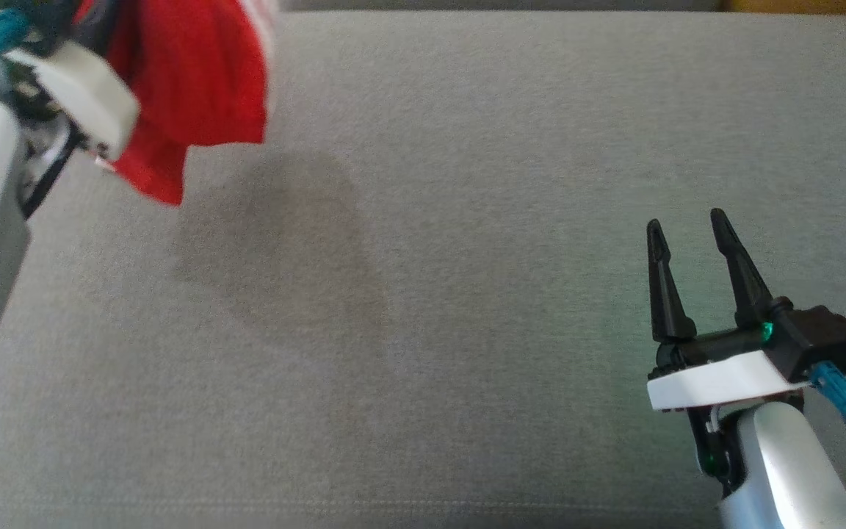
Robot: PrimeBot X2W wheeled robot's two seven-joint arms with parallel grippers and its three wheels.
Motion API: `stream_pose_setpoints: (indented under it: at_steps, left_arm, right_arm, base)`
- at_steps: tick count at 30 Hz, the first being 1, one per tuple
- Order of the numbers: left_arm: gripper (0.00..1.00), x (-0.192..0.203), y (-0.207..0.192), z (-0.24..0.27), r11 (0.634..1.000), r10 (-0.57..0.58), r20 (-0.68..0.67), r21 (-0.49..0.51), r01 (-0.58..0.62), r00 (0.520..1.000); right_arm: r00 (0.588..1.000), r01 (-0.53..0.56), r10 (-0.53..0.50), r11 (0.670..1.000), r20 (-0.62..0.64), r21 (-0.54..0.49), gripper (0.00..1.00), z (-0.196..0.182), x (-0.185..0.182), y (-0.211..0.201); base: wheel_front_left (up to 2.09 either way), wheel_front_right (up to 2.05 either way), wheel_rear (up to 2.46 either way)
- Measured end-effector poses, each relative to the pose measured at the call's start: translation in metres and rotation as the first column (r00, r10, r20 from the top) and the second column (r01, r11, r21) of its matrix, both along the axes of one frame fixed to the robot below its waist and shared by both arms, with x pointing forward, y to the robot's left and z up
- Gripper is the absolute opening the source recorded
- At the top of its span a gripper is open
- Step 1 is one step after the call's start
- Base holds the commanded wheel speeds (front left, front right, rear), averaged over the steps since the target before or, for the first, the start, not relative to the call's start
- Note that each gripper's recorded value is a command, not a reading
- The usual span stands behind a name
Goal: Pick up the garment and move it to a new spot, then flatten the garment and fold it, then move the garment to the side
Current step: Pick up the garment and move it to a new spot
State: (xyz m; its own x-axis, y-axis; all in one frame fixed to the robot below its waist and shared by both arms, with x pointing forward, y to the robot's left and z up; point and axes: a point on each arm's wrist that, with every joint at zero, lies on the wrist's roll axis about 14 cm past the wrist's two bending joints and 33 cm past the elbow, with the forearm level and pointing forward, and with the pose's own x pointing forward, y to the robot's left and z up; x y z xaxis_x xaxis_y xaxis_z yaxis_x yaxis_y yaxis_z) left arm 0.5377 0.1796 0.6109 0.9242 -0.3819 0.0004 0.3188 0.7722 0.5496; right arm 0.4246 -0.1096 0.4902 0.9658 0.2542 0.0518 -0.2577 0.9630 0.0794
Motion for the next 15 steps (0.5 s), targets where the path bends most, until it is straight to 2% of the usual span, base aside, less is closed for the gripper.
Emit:
stream_pose_setpoints:
  at_steps: [3,6,11,15]
  left_arm:
    - [0.0,-0.007,-0.046,0.027,0.992,-0.124,0.069,-0.015,0.125,0.99]
    - [0.0,-0.02,-0.098,0.044,0.965,-0.259,0.11,-0.022,0.263,0.96]
    - [0.0,-0.049,-0.179,0.054,0.879,-0.464,0.144,-0.046,0.475,0.874]
    - [0.0,-0.064,-0.227,0.026,0.813,-0.565,0.08,-0.113,0.571,0.821]
  right_arm:
    - [0.999,0.041,-0.041,0.999,0.019,0.004,1.0,0.009,-0.006,-0.014]
    - [0.996,0.081,-0.081,0.997,0.034,0.007,1.0,0.016,-0.013,-0.029]
    - [0.987,0.154,-0.155,0.988,0.033,0.007,1.0,0.017,-0.027,-0.055]
    - [0.977,0.214,-0.214,0.977,0.019,0.006,1.0,0.014,-0.035,-0.075]
  base:
    - [0.0,0.0,0.0]
    - [0.0,0.0,0.0]
    - [0.0,0.0,0.0]
    - [0.0,0.0,0.0]
